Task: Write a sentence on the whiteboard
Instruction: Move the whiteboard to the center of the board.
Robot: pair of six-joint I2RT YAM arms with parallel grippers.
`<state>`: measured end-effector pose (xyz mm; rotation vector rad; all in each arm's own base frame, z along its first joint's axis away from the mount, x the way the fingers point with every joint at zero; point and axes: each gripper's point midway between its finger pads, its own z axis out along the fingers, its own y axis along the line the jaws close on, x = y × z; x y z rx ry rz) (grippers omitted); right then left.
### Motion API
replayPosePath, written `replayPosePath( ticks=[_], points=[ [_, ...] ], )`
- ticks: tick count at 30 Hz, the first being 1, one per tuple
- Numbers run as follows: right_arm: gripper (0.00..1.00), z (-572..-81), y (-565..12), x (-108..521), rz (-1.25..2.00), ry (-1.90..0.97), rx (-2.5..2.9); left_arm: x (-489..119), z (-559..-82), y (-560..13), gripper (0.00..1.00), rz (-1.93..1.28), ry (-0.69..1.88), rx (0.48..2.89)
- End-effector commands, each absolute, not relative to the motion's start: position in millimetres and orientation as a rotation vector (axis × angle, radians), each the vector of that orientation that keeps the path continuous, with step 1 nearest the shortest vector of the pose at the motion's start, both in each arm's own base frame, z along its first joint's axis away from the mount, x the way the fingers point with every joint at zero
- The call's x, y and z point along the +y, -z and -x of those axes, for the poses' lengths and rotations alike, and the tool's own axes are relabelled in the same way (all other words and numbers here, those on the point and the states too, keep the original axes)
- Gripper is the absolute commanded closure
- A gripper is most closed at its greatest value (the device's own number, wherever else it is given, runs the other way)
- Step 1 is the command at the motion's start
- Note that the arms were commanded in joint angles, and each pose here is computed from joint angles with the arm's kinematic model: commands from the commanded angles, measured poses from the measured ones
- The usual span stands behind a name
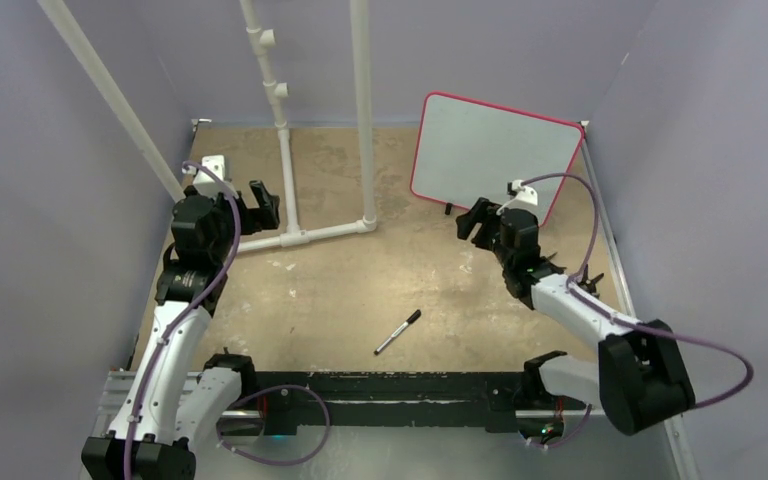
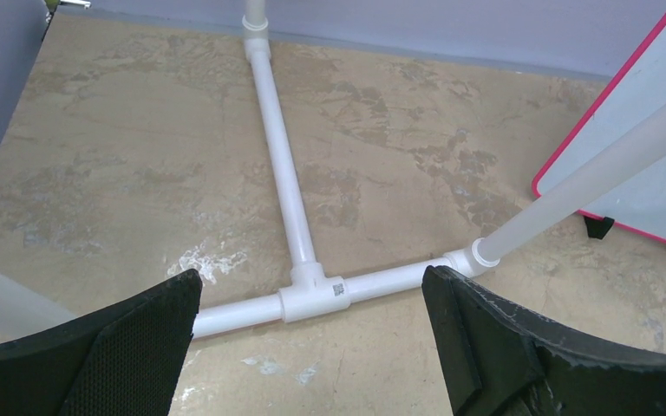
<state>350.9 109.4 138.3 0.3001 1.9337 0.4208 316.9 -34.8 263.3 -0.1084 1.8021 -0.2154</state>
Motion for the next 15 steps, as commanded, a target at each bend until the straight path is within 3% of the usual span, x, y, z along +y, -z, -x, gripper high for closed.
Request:
replayPosePath(
  ticks=[1, 15],
  points=[
    [0.27, -386.2, -167.8, 120.2, -0.412, -0.475, 1.758, -36.4, -318.5, -265.5, 0.01, 0.111, 0.234, 1.798],
    [0.32, -444.3, -103.9, 144.2, -0.384, -0.364, 1.835, -51.8, -319.1, -259.7, 0.01, 0.025, 0.3, 1.811]
  ],
)
